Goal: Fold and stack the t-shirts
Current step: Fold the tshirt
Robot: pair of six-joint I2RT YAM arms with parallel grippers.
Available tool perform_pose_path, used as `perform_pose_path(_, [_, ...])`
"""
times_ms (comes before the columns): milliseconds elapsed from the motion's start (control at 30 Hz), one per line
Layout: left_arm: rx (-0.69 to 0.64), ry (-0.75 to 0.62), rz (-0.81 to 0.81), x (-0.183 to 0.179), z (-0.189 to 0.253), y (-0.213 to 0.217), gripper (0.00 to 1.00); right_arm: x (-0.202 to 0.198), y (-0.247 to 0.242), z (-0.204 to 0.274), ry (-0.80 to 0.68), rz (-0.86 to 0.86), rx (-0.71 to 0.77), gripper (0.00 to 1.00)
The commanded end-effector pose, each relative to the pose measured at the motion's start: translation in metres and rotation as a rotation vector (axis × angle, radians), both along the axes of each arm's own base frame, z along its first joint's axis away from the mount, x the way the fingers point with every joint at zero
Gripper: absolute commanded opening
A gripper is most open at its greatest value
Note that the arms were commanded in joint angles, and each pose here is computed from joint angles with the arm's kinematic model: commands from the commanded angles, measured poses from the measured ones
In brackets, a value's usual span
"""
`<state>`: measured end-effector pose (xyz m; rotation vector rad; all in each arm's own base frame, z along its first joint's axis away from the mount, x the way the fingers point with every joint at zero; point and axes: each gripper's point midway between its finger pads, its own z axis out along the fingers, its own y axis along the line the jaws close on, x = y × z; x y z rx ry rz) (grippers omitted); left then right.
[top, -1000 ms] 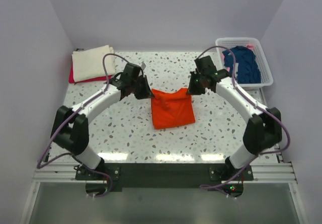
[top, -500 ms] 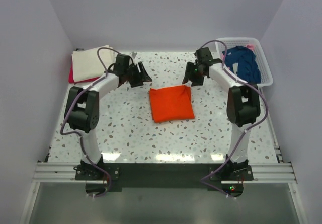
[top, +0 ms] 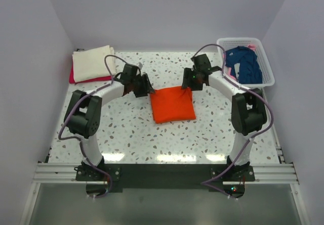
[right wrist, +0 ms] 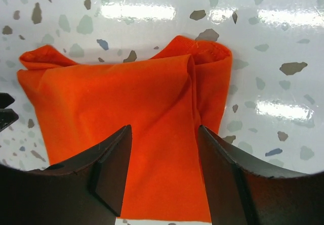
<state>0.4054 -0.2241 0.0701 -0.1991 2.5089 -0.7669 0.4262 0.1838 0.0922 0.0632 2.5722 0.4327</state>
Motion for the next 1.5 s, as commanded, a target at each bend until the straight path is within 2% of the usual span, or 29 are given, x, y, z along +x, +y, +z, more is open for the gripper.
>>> perform_pose_path(0, [0.025,-0.028,0.006,0.011,-0.006,-0.004,0.55,0.01,-0.001,-0.017,-0.025,0.015,-0.057,0.59])
perform_pose_path(233, [0.065,0.01,-0.017,0.006,-0.033,-0.02,0.56,-0.006,0.006,-0.056,0.036,0.04,-0.137,0.59])
perform_pose_path(400, [0.092,0.026,0.0,-0.017,-0.04,-0.035,0.52,-0.029,0.012,-0.071,0.074,0.046,-0.195,0.59])
perform_pose_path(500, [0.092,0.058,0.04,-0.039,-0.048,-0.028,0.5,-0.054,0.013,-0.076,0.105,0.04,-0.184,0.57])
perform_pose_path(600, [0.068,0.031,0.073,-0.062,-0.03,-0.019,0.49,-0.084,0.012,-0.075,0.118,0.037,-0.157,0.56])
perform_pose_path(667, [0.074,0.05,0.072,-0.083,-0.035,-0.01,0.49,-0.111,0.01,-0.081,0.151,0.036,-0.152,0.56])
perform_pose_path(700, [0.059,0.022,0.073,-0.088,-0.022,-0.008,0.49,-0.118,0.015,-0.07,0.126,0.041,-0.127,0.56])
perform_pose_path(867, [0.062,0.022,0.062,-0.124,-0.016,0.009,0.5,-0.173,0.019,-0.065,0.129,0.052,-0.08,0.56])
perform_pose_path(933, [0.059,0.009,0.062,-0.135,-0.012,0.016,0.5,-0.178,0.017,-0.052,0.1,0.051,-0.057,0.57])
perform_pose_path(1167, [0.105,-0.063,-0.021,-0.115,0.011,0.009,0.52,-0.158,0.001,-0.01,-0.016,0.023,-0.139,0.61])
perform_pose_path(1367, [0.135,-0.084,-0.112,-0.084,0.017,-0.013,0.54,-0.152,-0.014,-0.014,-0.002,-0.036,-0.215,0.59])
perform_pose_path(1467, [0.157,-0.05,-0.136,-0.082,0.003,-0.015,0.55,-0.154,-0.023,-0.019,0.007,-0.062,-0.243,0.6])
